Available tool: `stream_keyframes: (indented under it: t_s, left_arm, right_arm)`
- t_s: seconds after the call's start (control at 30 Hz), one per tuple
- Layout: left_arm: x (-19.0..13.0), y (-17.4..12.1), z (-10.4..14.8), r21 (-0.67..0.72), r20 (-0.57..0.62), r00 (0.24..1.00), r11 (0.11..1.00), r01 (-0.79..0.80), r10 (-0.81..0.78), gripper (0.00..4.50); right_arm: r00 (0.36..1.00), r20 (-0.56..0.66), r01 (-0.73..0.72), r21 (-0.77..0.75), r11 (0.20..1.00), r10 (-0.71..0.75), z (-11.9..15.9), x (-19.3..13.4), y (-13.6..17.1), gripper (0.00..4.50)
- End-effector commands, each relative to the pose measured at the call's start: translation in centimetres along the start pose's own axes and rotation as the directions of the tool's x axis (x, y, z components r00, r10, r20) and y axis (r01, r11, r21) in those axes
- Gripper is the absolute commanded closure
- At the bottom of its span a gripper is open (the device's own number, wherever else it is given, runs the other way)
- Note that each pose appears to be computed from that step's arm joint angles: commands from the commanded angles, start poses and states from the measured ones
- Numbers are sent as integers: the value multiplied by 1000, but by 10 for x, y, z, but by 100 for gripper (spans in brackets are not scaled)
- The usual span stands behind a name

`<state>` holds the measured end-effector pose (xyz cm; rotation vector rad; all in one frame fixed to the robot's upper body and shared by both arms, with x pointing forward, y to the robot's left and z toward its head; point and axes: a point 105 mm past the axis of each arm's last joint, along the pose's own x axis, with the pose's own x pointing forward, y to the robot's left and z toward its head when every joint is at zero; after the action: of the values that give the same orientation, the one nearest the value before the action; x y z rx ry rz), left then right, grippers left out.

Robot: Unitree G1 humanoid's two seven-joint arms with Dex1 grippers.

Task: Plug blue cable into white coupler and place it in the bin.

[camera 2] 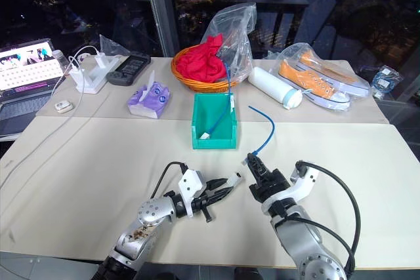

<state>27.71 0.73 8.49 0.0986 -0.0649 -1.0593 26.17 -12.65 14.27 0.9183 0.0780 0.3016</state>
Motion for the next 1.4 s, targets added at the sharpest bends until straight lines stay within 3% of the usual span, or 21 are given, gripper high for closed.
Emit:
stream_keyframes:
  t_s: [0.03,0.93,1.4]
  left_arm:
    - [4,1,14,23,61,998,1000,-2,1,391]
    - [5,2,18,32,73,997,999,3,-5,391]
    - [4,1,19,34,75,997,999,5,-8,391]
  right_arm:
    - [998,53,-18,-22,1000,19,4,-4,2,450]
    - [1000,27,10,-108,994,-7,-10,-1,-4,450]
    - [999,-50,14,-147,989,-21,-27,1,-6,450]
